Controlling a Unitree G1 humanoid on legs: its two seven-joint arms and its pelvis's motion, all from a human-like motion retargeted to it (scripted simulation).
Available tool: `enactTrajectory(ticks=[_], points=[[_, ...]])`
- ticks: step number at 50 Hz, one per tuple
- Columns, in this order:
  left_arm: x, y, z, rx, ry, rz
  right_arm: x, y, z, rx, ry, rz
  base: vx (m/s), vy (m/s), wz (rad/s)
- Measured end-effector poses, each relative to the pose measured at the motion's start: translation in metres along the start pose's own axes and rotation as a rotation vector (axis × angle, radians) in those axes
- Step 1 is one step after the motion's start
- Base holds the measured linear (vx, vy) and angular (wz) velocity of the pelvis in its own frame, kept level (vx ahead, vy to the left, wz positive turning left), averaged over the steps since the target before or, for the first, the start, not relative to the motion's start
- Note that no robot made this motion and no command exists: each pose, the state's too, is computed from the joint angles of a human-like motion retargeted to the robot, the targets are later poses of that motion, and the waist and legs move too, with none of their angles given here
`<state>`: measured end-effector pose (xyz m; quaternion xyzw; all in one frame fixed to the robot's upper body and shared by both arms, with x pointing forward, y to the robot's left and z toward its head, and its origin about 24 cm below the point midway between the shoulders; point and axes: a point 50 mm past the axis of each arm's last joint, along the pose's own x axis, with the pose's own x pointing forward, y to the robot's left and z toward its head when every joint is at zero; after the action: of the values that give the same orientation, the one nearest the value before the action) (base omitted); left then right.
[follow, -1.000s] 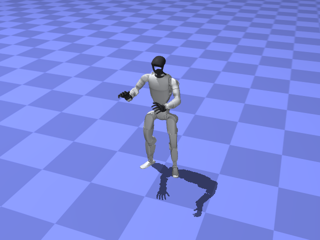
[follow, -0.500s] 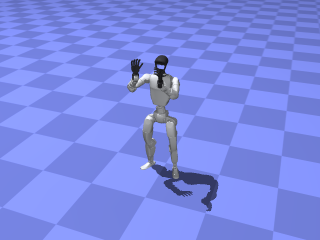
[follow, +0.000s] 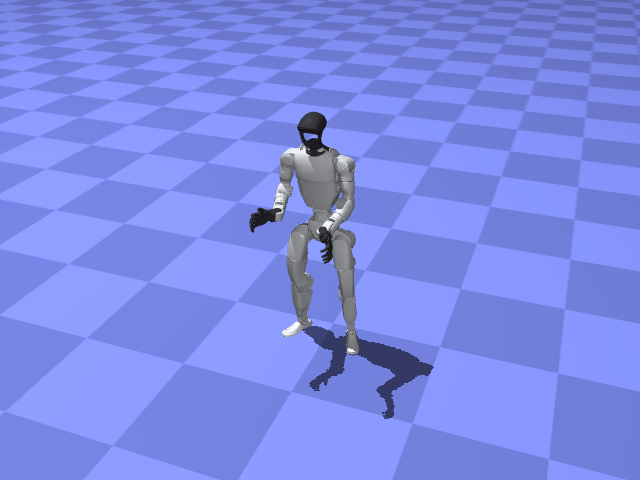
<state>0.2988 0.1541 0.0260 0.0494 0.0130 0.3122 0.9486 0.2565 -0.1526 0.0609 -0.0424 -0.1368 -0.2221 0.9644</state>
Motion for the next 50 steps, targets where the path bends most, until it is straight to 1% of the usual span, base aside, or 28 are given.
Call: enactTrajectory(ticks=[1, 2, 4, 7, 9, 11, 12, 13, 14, 16, 18, 19, 21, 22, 24, 26, 27, 29, 31, 34, 35, 36, 37, 38, 41, 43, 47, 50], points=[[0.003, 0.000, 0.022, -0.026, -0.116, 0.014, 0.002, 0.000, 0.012, -0.024, -0.093, -0.010, -0.14, -0.01, -0.09], [0.002, -0.001, 0.049, -0.118, -0.220, 0.038, 0.004, -0.001, 0.025, -0.041, -0.190, -0.038, -0.14, -0.01, -0.04], [-0.001, -0.001, 0.095, -0.160, -0.473, 0.074, 0.008, -0.003, 0.046, -0.118, -0.390, -0.075, -0.14, -0.01, 0.06], [-0.008, -0.015, 0.139, -0.001, -0.857, 0.124, 0.016, 0.006, 0.051, -0.257, -0.552, -0.082, -0.14, -0.01, 0.20], [-0.009, -0.039, 0.149, 0.211, -1.055, 0.088, 0.022, 0.022, 0.037, -0.259, -0.472, -0.023, -0.14, -0.01, 0.32], [-0.004, -0.078, 0.142, 0.509, -1.090, -0.122, 0.030, 0.040, 0.021, -0.126, -0.234, 0.054, -0.12, -0.01, 0.41], [-0.004, -0.096, 0.132, 0.635, -1.024, -0.285, 0.032, 0.046, 0.015, -0.053, -0.132, 0.083, -0.10, -0.02, 0.44], [-0.006, -0.107, 0.120, 0.658, -0.909, -0.410, 0.032, 0.049, 0.014, -0.008, -0.082, 0.088, -0.08, -0.01, 0.40], [-0.009, -0.115, 0.109, 0.622, -0.775, -0.517, 0.032, 0.051, 0.015, 0.022, -0.056, 0.080, -0.07, -0.01, 0.27], [-0.014, -0.110, 0.095, 0.289, -0.498, -0.501, 0.032, 0.046, 0.023, 0.037, -0.103, 0.032, -0.03, -0.01, 0.07], [-0.014, -0.096, 0.070, -0.010, -0.195, -0.424, 0.029, 0.046, 0.018, 0.066, -0.039, 0.058, 0.01, -0.01, -0.10], [-0.015, -0.089, 0.050, -0.132, -0.028, -0.411, 0.024, 0.050, 0.009, 0.119, 0.054, 0.106, 0.05, -0.04, -0.24], [-0.024, -0.082, 0.001, -0.438, 0.435, -0.405, 0.005, 0.062, -0.026, 0.322, 0.420, 0.150, 0.09, -0.04, -0.30], [-0.034, -0.080, -0.021, -0.623, 0.665, -0.344, -0.007, 0.066, -0.043, 0.420, 0.598, 0.113, 0.13, -0.04, -0.32], [-0.048, -0.070, -0.052, -0.891, 0.958, -0.120, -0.027, 0.063, -0.065, 0.527, 0.806, -0.030, 0.17, -0.04, -0.30], [-0.043, -0.050, -0.061, -0.950, 0.950, 0.076, -0.031, 0.048, -0.066, 0.519, 0.772, -0.128, 0.20, -0.02, -0.21], [-0.035, -0.040, -0.056, -0.957, 0.890, 0.128, -0.029, 0.040, -0.061, 0.493, 0.706, -0.134, 0.21, -0.02, -0.12], [-0.013, -0.025, -0.038, -1.008, 0.761, 0.142, -0.019, 0.026, -0.045, 0.426, 0.559, -0.075, 0.22, -0.01, -0.01], [0.010, -0.018, -0.004, -1.052, 0.591, 0.065, -0.005, 0.016, -0.021, 0.340, 0.381, 0.019, 0.23, 0.00, 0.12], [0.036, -0.006, 0.071, -1.142, 0.280, -0.004, 0.017, 0.006, 0.025, 0.212, 0.074, 0.066, 0.23, 0.00, 0.20], [0.041, 0.002, 0.111, -1.176, 0.041, -0.117, 0.023, 0.007, 0.044, 0.176, -0.058, 0.113, 0.22, 0.00, 0.21], [0.042, 0.008, 0.144, -1.186, -0.118, -0.185, 0.030, 0.007, 0.062, 0.134, -0.174, 0.129, 0.21, 0.00, 0.19], [0.045, 0.008, 0.164, -1.174, -0.107, -0.165, 0.040, 0.003, 0.079, 0.088, -0.256, 0.083, 0.21, -0.01, 0.16], [0.043, 0.010, 0.189, -1.173, -0.176, -0.196, 0.046, 0.000, 0.096, 0.054, -0.345, 0.063, 0.21, -0.01, 0.11], [0.021, 0.021, 0.264, -1.200, -0.489, -0.361, 0.054, -0.003, 0.145, -0.008, -0.612, 0.039, 0.20, -0.01, -0.01], [-0.002, 0.026, 0.300, -1.221, -0.662, -0.465, 0.054, -0.004, 0.173, -0.013, -0.756, 0.019, 0.19, -0.01, -0.13], [-0.050, 0.034, 0.349, -1.268, -0.908, -0.673, 0.051, -0.004, 0.217, 0.000, -0.968, -0.012, 0.17, -0.01, -0.29], [-0.084, 0.042, 0.372, -1.261, -1.074, -0.754, 0.046, -0.001, 0.245, 0.009, -1.098, -0.025, 0.13, 0.00, -0.43]])
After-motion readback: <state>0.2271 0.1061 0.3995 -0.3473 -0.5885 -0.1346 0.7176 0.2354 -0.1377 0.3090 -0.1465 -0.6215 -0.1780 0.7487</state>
